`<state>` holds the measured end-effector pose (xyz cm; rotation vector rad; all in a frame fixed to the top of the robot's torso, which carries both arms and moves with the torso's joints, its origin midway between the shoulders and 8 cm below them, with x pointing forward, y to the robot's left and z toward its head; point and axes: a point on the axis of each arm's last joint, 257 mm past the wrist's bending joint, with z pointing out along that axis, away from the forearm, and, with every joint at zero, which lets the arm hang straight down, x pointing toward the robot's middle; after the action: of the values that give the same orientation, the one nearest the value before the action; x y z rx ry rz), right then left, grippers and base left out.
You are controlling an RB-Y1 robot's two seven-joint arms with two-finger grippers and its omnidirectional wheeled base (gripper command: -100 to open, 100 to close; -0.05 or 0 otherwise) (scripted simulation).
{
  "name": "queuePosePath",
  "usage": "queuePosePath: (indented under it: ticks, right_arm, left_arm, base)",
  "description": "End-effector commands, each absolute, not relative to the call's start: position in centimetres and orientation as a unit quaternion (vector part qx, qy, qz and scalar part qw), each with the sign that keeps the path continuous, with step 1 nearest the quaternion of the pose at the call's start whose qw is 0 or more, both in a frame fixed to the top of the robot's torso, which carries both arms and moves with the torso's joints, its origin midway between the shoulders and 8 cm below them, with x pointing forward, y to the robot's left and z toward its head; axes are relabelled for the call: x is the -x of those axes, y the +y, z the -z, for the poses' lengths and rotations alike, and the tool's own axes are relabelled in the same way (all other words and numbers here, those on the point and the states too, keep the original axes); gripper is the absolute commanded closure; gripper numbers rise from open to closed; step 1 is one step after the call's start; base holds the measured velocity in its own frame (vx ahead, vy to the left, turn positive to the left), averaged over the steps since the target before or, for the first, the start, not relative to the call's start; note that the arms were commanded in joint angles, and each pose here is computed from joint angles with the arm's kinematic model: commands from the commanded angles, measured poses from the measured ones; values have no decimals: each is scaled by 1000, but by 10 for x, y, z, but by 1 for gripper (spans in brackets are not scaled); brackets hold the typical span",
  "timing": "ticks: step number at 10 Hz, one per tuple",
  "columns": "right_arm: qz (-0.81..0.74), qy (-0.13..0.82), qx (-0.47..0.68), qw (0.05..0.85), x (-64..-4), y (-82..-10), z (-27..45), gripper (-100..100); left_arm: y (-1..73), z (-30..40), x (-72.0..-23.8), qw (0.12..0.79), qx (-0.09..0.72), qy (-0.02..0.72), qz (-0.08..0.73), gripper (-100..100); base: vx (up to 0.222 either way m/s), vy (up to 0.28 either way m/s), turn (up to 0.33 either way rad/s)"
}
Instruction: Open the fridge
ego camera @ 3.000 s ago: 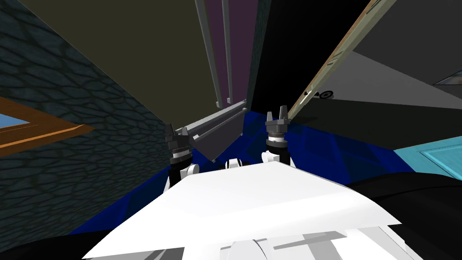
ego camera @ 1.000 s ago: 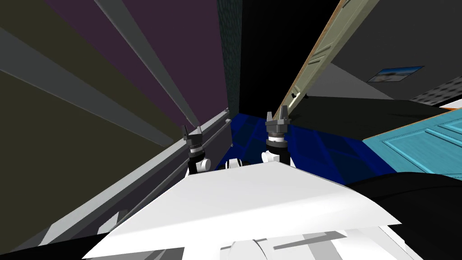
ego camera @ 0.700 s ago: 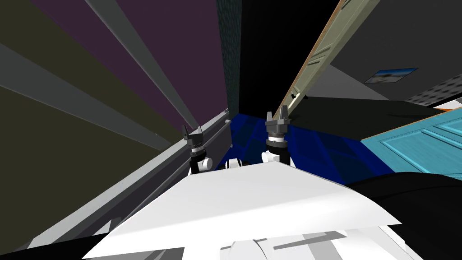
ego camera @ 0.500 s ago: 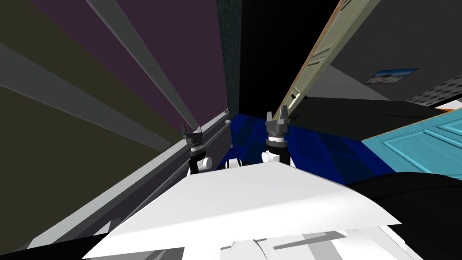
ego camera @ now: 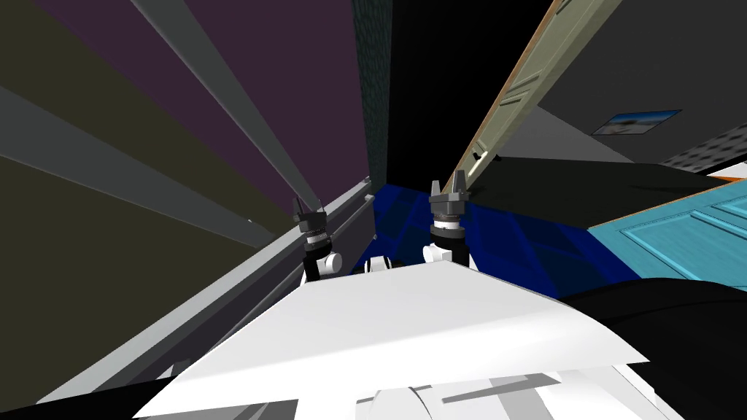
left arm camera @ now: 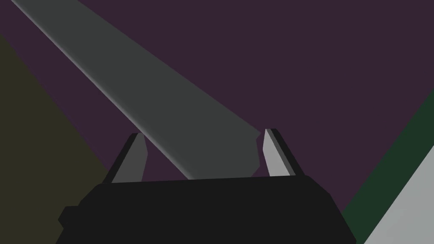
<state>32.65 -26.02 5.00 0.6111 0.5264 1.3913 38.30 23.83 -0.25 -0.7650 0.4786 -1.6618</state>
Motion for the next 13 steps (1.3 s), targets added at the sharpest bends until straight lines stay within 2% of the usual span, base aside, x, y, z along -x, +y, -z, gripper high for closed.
queuePosePath:
  ticks: [1,4,13]
  right_arm:
    - [-623,236,-274,694,-326,-260,-50,0]
    - [-623,236,-274,694,-326,-260,-50,0]
    - [-623,236,-274,694,-326,-260,-50,0]
  left_arm:
    - [239,18,-382,586,330,207,711,100]
    - [250,14,-379,600,333,198,700,100]
    - [292,-4,-363,651,347,172,653,100]
  base:
    - [-50,-13,-15]
    - [-11,-75,65]
    - [25,-289,173]
